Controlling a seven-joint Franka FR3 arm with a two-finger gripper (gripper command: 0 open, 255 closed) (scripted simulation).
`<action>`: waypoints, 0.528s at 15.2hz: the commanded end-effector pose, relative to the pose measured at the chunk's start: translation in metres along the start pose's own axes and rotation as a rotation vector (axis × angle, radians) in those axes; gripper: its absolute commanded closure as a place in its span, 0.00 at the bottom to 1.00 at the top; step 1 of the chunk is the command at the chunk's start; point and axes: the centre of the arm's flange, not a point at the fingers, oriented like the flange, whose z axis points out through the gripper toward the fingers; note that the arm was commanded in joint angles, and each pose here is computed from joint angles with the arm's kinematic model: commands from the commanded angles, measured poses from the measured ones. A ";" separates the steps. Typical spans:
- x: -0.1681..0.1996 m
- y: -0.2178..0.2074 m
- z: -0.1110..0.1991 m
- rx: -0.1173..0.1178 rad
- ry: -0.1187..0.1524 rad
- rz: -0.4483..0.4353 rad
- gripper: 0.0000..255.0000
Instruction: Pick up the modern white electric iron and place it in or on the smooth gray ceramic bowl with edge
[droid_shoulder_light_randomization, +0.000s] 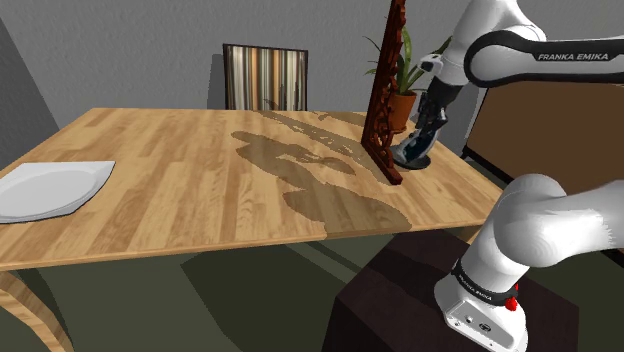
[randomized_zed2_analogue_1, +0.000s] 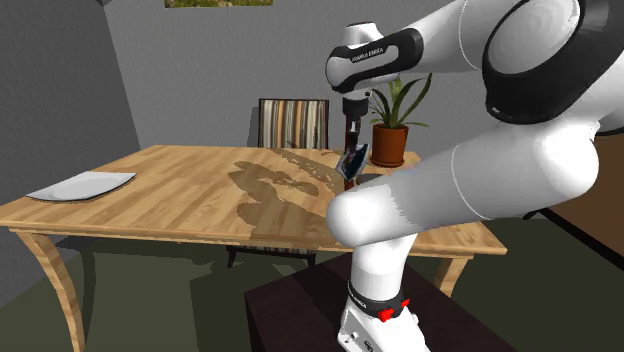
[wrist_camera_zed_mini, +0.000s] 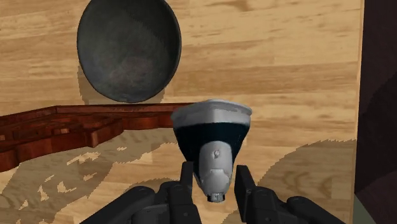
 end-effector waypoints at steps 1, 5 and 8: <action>-0.009 0.025 0.002 -0.001 -0.001 0.000 1.00; -0.027 0.075 0.006 -0.001 -0.001 0.000 1.00; -0.041 0.112 0.008 -0.001 -0.001 0.000 1.00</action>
